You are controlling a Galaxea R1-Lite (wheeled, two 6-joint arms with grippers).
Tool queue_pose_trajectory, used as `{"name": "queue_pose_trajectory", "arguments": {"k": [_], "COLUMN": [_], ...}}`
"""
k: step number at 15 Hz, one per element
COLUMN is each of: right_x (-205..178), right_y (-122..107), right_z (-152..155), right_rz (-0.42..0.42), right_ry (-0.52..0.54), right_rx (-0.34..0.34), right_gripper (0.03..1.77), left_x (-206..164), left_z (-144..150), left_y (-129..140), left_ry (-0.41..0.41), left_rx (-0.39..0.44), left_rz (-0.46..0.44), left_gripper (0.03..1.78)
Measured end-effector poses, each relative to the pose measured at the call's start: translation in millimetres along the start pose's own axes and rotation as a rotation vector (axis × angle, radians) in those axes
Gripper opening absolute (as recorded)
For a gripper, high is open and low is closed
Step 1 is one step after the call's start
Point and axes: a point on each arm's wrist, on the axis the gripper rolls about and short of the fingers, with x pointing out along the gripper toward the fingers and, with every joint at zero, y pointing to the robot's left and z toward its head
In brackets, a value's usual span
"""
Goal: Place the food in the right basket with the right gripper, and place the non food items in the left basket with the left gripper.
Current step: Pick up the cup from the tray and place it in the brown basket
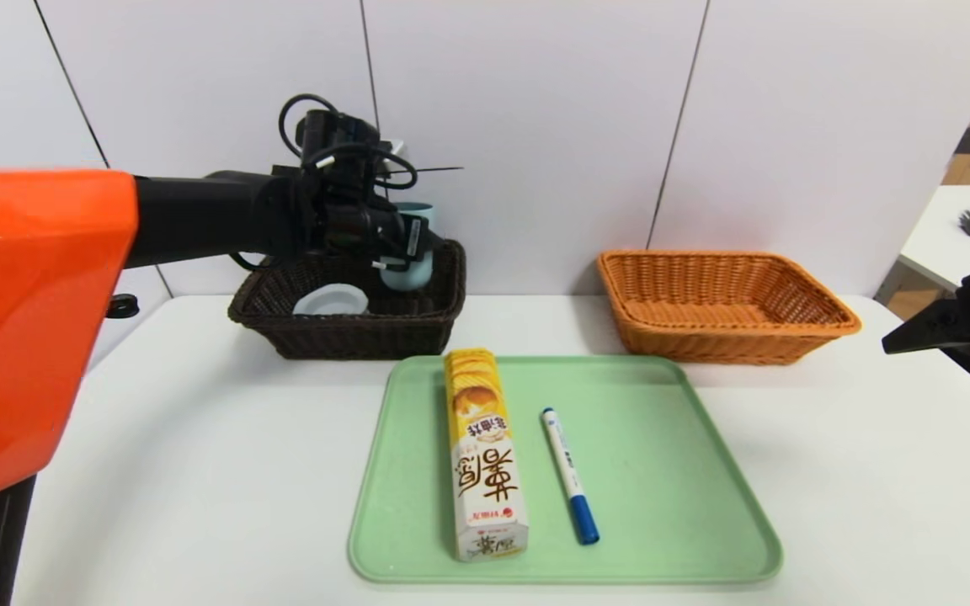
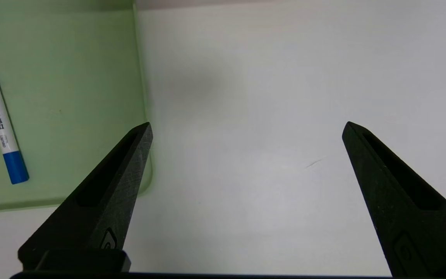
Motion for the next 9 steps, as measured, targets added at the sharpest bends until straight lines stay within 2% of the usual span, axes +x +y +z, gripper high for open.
{"name": "queue_pose_trajectory", "arguments": {"k": [3, 8, 9], "right_x": [0.5, 2.7, 3.0], "right_y": [-2.0, -3.0, -2.9], "right_z": [1.6, 2.5, 2.6], "right_rz": [-0.007, -0.012, -0.012], "right_ry": [-0.003, 0.003, 0.004], "right_rx": [0.009, 0.013, 0.014], "right_gripper": [1.7, 1.7, 1.7], "left_x": [17.3, 30.2, 31.6], "left_z": [-15.9, -28.2, -29.6], "left_y": [2.3, 9.2, 9.8], "left_ry": [0.049, 0.079, 0.082], "left_rx": [-0.026, -0.033, -0.033], "left_rz": [0.002, 0.018, 0.022], "left_gripper": [1.16, 1.16, 1.23]}}
